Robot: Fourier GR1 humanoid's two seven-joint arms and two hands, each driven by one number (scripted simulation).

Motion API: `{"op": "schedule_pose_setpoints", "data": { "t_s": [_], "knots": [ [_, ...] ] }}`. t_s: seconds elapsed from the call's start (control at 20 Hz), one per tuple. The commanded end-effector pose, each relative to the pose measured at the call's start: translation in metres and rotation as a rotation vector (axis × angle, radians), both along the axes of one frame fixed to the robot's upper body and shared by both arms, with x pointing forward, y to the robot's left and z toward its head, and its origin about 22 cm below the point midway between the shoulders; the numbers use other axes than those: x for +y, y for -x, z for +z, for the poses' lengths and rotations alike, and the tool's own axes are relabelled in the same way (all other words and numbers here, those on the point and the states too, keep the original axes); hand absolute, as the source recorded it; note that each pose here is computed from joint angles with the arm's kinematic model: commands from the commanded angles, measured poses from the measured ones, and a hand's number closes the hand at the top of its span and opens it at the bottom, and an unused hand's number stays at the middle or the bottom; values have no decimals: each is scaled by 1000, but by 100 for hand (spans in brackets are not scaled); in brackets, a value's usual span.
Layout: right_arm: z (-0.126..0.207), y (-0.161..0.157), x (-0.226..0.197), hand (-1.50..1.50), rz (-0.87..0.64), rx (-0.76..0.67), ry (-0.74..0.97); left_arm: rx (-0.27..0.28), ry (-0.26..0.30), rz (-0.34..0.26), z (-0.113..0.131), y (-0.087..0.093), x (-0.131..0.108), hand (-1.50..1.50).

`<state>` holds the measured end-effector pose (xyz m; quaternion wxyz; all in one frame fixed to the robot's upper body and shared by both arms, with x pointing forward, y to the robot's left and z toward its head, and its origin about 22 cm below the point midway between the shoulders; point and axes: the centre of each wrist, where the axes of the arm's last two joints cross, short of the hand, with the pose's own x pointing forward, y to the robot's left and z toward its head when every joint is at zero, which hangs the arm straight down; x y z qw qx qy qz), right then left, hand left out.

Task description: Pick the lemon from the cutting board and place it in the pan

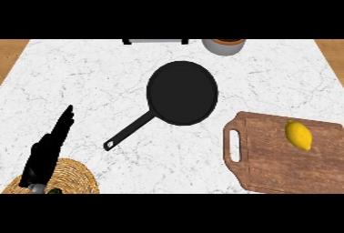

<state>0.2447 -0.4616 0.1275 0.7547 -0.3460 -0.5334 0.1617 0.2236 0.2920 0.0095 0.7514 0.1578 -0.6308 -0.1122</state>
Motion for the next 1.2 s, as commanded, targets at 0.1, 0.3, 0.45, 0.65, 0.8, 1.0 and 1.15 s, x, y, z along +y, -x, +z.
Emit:
{"op": "schedule_pose_setpoints", "data": {
  "t_s": [0.1, 0.3, 0.45, 0.65, 0.8, 1.0, 1.15],
  "knots": [
    [47, -22, 24, -150, 176, 188, 66, -3, -6, -17, 5, -10, -2, 0],
    [57, -35, 30, -150, 260, 279, 51, 1, -3, -31, -8, -5, -7, 0],
    [62, -58, 50, -150, 260, 328, 79, -26, 0, -29, 7, -3, -18, 0],
    [60, -66, 80, -150, 256, 417, 90, 4, 13, -36, 1, -6, -13, 0],
    [53, -80, 100, -150, 278, 484, 104, -22, -18, -14, 12, -4, -7, 0],
    [58, -87, 99, -150, 301, 550, 135, -2, -4, -3, 14, -15, -8, 0],
    [56, -102, 114, -150, 311, 656, 219, -5, -9, -30, 1, -10, -11, 0]
  ]
}}
